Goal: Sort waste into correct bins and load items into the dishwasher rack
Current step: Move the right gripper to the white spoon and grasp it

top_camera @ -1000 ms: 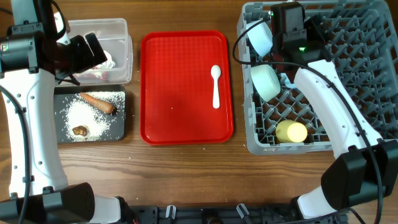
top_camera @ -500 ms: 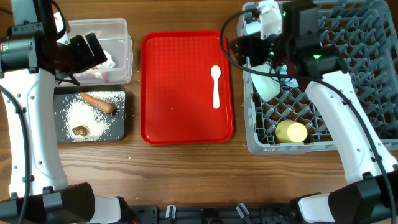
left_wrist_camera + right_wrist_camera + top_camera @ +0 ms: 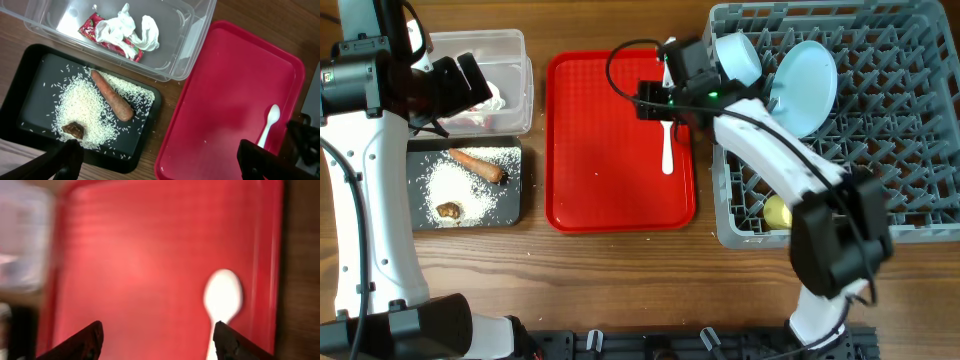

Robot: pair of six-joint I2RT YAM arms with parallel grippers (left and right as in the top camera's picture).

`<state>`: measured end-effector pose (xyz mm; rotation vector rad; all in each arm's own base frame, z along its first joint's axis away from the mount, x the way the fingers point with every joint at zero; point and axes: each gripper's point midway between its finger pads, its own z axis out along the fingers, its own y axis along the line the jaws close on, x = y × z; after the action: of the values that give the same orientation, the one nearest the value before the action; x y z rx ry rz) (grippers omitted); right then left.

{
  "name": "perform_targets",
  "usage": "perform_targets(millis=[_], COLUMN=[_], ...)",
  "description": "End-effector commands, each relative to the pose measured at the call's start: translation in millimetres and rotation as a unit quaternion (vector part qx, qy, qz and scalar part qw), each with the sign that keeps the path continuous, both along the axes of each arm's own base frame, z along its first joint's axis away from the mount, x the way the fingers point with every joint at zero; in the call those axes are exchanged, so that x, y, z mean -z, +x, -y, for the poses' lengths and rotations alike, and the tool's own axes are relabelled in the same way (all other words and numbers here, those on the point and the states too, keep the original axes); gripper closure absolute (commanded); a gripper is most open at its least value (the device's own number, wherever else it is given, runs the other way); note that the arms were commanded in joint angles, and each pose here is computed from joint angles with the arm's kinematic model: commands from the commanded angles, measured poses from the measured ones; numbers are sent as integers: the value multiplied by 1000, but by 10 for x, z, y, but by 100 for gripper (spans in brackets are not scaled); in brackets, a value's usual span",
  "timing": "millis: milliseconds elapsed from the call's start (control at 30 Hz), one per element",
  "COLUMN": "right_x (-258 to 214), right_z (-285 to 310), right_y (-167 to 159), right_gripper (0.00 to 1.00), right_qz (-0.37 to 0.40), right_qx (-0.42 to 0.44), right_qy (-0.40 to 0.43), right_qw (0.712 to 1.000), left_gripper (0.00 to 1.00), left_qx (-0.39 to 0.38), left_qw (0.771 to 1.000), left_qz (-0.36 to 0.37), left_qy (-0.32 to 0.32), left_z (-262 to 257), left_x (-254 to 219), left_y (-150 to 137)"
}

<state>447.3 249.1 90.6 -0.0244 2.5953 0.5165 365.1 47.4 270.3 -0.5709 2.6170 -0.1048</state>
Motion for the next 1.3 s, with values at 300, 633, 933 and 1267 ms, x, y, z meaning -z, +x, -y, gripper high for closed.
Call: perform_targets(millis=[300, 633, 933, 1267], right_x=[766, 818, 930, 1015], right_z=[230, 335, 323, 312], right_y=[94, 134, 171, 181], right_gripper=[38, 42, 51, 75], right_qz=[-50, -48, -50, -55], right_qx=[88, 123, 125, 132], right_qy=[-48, -60, -54, -48], right_qw=[994, 989, 989, 989], left_gripper=[0, 0, 0, 0], left_qx=[-2, -2, -2, -2], left_qw=[1000, 1000, 1000, 1000], left_qz=[10, 9, 10, 10], left_qy=[9, 9, 9, 9], left_z=[-36, -37, -37, -37], left_x=[-65, -65, -65, -65], left_y=[5, 4, 5, 5])
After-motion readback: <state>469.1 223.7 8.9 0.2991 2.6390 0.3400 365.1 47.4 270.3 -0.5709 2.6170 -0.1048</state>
